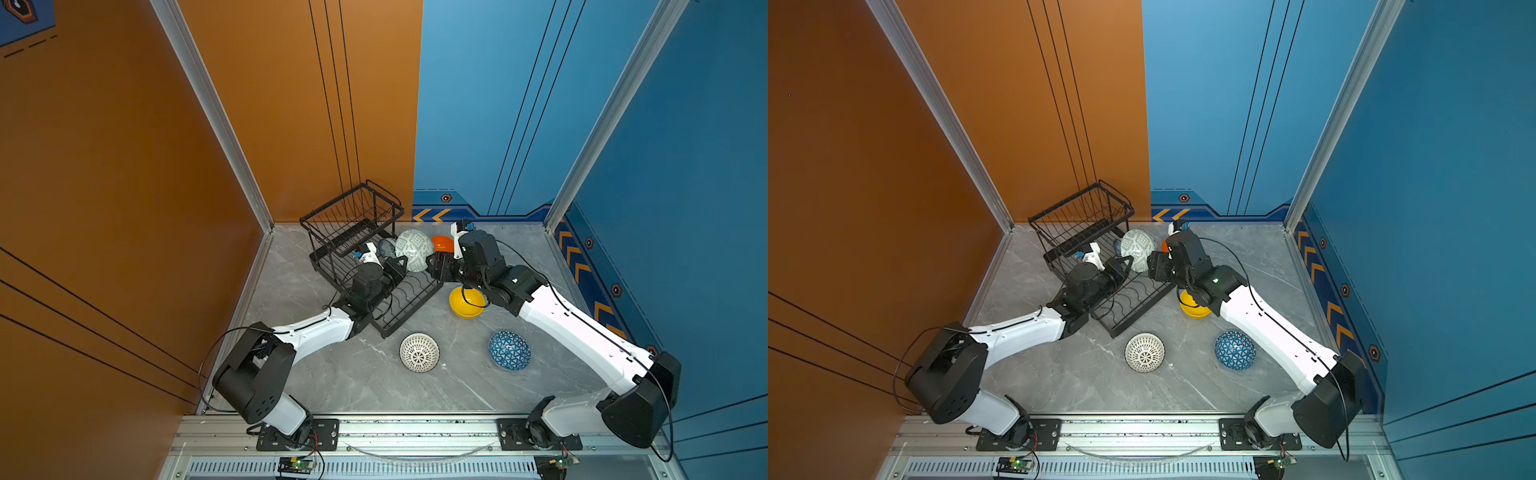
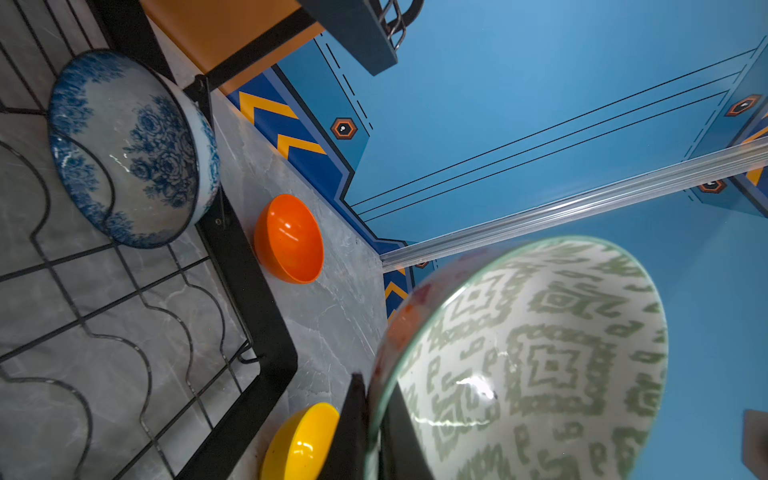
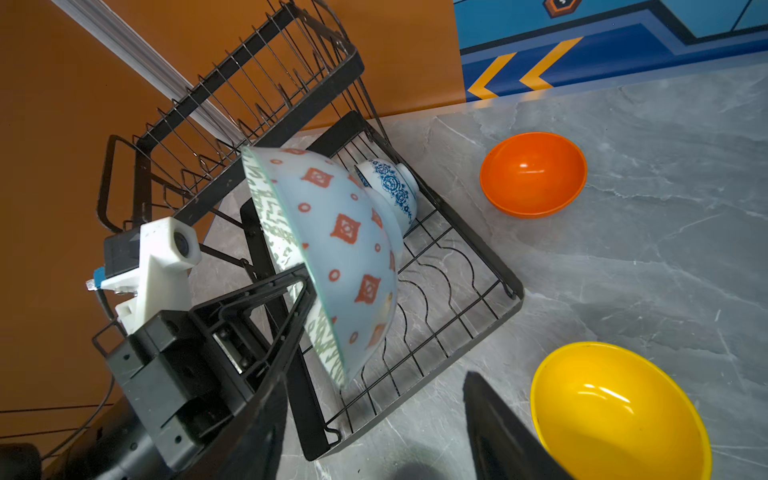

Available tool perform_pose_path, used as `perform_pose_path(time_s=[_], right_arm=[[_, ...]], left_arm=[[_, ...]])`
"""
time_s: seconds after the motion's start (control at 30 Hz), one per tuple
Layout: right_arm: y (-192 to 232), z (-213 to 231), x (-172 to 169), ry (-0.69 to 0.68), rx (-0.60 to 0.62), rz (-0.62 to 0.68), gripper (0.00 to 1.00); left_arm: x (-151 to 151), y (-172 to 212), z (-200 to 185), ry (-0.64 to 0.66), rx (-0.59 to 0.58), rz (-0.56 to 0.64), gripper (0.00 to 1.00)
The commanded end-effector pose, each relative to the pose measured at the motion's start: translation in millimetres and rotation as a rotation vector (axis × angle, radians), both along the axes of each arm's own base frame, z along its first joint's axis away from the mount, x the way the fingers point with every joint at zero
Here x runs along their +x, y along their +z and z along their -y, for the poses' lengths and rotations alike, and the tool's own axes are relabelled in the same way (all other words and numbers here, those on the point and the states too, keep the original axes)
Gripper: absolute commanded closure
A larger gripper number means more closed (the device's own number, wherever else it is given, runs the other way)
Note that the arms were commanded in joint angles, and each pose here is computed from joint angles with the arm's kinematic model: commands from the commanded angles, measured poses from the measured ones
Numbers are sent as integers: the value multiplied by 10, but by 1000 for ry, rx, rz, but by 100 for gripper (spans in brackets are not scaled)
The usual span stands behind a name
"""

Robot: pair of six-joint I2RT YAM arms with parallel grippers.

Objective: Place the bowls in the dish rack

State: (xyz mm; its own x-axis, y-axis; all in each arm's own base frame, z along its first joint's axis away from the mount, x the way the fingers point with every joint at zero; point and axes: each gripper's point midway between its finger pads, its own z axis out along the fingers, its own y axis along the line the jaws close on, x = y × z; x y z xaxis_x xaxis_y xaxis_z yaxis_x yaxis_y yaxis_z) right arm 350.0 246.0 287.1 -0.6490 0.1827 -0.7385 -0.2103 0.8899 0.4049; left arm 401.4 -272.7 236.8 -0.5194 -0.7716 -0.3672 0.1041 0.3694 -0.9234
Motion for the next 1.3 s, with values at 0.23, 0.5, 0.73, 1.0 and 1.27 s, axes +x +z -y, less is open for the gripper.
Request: perform_pose_path(time_s=[0.23, 0.5, 0.73, 1.0, 1.27], right_arm=[[20, 236, 169, -141, -15, 99, 54], [-69, 204, 253, -180, -7, 116, 66], [-128, 230, 278, -245, -11, 132, 86], [-165, 260, 295, -278, 18, 142, 100], [-146, 200, 243, -294, -45, 201, 100]], left_arm=[[19, 445, 175, -2, -132, 118, 100], [-22, 442, 239, 10, -129, 124, 100], [-60, 461, 327, 14, -124, 146, 100], [-62, 389, 371, 1, -127, 130, 100], [-57, 339, 344, 4, -115, 124, 78]])
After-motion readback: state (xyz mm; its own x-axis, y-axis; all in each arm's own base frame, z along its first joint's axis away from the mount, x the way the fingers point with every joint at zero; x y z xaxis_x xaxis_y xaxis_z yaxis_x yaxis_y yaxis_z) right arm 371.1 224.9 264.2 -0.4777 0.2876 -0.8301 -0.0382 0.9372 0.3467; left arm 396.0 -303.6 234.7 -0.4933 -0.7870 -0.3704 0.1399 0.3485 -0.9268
